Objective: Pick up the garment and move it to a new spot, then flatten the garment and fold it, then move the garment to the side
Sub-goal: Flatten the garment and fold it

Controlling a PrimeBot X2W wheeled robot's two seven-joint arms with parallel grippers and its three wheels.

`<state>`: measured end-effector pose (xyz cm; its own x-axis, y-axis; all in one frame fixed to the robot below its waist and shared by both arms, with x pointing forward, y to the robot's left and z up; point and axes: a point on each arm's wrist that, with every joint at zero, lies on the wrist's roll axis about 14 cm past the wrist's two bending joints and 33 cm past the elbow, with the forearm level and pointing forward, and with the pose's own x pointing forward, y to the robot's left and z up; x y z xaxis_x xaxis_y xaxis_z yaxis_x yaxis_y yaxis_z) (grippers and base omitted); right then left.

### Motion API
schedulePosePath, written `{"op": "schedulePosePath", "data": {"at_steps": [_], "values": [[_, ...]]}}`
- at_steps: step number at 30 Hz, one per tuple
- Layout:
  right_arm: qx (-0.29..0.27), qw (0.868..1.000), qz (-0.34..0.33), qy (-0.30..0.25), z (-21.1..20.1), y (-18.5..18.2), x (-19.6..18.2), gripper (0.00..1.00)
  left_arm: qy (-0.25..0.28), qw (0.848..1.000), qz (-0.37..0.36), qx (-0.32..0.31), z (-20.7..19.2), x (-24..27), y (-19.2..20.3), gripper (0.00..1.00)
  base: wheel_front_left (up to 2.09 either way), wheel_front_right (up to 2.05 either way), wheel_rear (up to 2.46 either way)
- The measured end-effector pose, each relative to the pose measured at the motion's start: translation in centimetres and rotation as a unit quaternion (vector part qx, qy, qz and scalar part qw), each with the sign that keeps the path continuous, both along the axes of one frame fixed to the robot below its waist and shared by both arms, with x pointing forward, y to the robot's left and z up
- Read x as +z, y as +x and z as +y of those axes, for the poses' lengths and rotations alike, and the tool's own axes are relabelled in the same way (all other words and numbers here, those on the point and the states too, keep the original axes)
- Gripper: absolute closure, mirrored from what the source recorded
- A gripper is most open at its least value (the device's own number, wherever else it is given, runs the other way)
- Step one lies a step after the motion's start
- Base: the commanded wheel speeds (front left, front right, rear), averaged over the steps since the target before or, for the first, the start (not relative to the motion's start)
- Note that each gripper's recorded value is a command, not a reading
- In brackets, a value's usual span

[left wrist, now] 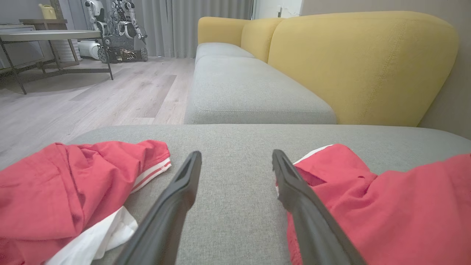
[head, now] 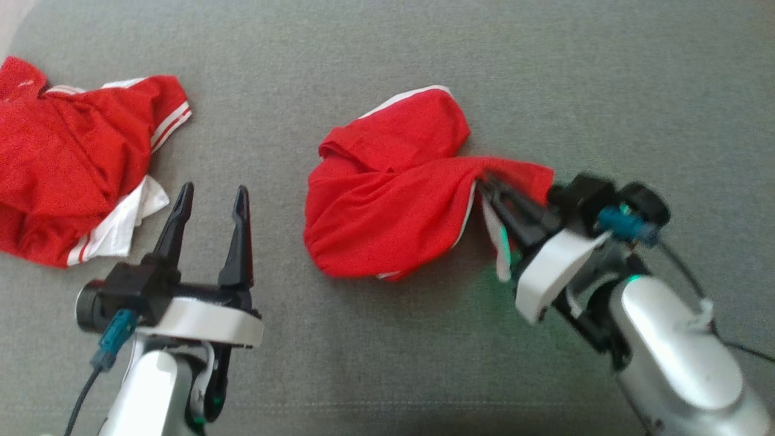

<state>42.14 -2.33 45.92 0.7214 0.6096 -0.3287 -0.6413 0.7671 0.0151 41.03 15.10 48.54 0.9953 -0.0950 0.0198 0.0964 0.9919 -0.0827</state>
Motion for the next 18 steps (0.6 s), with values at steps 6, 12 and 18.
{"op": "schedulePosePath", "data": {"at_steps": [6,12,18], "values": [[-0.012,0.999,-0.007,0.031,0.6,3.0,1.4,1.00,-0.005,1.000,-0.006,0.004,0.2,0.3,0.7,0.00,0.00,0.00,0.00],[-0.042,0.998,0.023,0.046,0.1,5.9,-0.3,1.00,-0.008,1.000,0.010,0.010,0.4,-0.9,0.8,0.00,0.00,0.00,0.00],[-0.059,0.995,0.072,0.046,0.2,7.1,-3.9,1.00,-0.004,1.000,0.010,0.012,0.7,-1.0,1.4,0.00,0.00,0.00,0.00]]}}
